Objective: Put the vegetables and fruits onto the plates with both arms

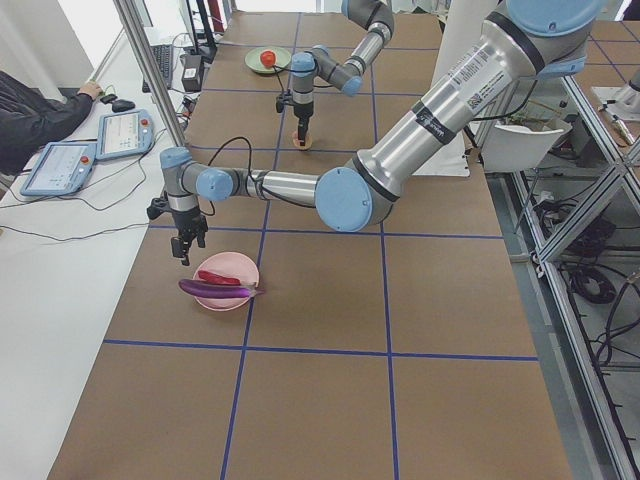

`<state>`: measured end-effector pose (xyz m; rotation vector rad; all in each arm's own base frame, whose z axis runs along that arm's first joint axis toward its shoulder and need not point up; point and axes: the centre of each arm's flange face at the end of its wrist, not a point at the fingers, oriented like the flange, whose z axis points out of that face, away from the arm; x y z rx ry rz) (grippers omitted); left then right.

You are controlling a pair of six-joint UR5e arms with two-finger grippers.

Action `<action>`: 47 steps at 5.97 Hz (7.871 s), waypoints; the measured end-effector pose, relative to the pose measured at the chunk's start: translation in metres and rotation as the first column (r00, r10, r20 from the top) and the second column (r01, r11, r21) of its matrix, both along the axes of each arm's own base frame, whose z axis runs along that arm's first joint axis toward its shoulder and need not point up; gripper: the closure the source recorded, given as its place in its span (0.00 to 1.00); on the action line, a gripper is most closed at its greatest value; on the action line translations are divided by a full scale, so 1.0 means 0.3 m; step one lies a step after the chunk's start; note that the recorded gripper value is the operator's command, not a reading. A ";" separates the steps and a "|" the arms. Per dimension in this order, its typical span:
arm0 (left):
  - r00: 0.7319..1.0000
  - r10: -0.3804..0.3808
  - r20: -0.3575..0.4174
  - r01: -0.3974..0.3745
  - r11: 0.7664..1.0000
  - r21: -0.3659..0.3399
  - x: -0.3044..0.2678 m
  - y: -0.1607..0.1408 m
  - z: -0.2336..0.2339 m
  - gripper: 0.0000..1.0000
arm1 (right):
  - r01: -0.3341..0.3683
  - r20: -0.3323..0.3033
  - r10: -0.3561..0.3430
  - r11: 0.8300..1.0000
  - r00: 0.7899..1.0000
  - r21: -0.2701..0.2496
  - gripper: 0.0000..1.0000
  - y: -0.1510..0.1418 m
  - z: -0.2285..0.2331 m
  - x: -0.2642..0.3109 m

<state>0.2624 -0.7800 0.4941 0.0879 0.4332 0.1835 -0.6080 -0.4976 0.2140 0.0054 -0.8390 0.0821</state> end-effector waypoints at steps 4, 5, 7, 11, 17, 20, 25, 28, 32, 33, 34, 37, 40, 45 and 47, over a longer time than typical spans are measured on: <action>1.000 0.001 -0.015 0.000 1.000 0.023 0.001 0.000 -0.088 0.00 | -0.044 0.064 0.043 0.999 0.997 0.015 1.00 -0.054 -0.156 0.162; 0.999 0.004 -0.035 -0.002 0.999 0.044 -0.003 0.016 -0.200 0.00 | -0.069 0.073 0.067 0.997 0.995 0.024 1.00 -0.086 -0.197 0.269; 0.986 0.039 -0.160 -0.032 0.998 0.048 -0.023 0.121 -0.417 0.00 | -0.074 0.042 0.071 0.994 0.997 0.080 1.00 -0.229 -0.091 0.535; 0.974 0.060 -0.219 -0.043 0.996 0.079 -0.063 0.230 -0.454 0.00 | 0.059 -0.071 -0.045 0.975 0.996 0.216 1.00 -0.583 0.323 1.361; 0.972 0.065 -0.225 -0.039 0.992 0.119 -0.094 0.283 -0.477 0.00 | 0.285 -0.153 -0.252 0.923 0.955 0.259 1.00 -0.809 1.007 1.819; 0.972 0.065 -0.226 -0.037 0.992 0.124 -0.096 0.287 -0.486 0.00 | 0.306 -0.120 -0.286 0.928 0.951 0.211 1.00 -0.800 1.218 1.735; 0.972 0.069 -0.226 -0.041 0.991 0.125 -0.087 0.291 -0.488 0.00 | 0.337 -0.106 -0.323 0.924 0.941 0.179 0.34 -0.759 1.386 1.655; 0.972 0.066 -0.226 -0.038 0.991 0.127 -0.094 0.287 -0.492 0.00 | 0.338 -0.107 -0.323 0.922 0.940 0.190 0.01 -0.759 1.362 1.625; 0.976 0.062 -0.210 -0.033 0.990 0.139 -0.273 0.281 -0.401 0.00 | 0.214 -0.094 -0.200 0.963 0.975 0.166 0.00 -0.652 0.933 1.894; 0.977 0.096 -0.189 -0.065 0.984 0.167 -0.392 0.311 -0.317 0.00 | 0.193 -0.097 -0.177 0.963 0.979 0.188 0.00 -0.540 0.895 1.956; 0.978 0.130 -0.165 -0.098 0.977 0.191 -0.525 0.362 -0.213 0.00 | 0.179 -0.104 -0.160 0.960 0.982 0.215 0.00 -0.454 0.874 1.998; 0.944 0.229 -0.237 -0.181 0.961 0.208 -0.876 0.590 0.146 0.00 | 0.167 -0.111 -0.150 0.973 0.982 0.158 0.00 -0.275 1.036 2.055; 0.952 0.160 -0.260 -0.137 0.985 0.106 -1.010 0.736 0.403 0.00 | 0.149 -0.074 -0.142 0.985 0.987 0.089 0.00 -0.175 1.154 2.085; 0.956 -0.083 -0.280 0.086 0.996 0.000 -1.200 0.891 0.412 0.00 | 0.099 0.018 -0.101 0.993 0.995 0.066 0.00 -0.086 1.203 2.167; 0.951 -0.127 -0.284 0.127 0.992 -0.016 -1.192 0.935 0.371 0.00 | 0.099 0.014 -0.099 0.994 0.995 0.047 0.00 -0.050 1.248 2.179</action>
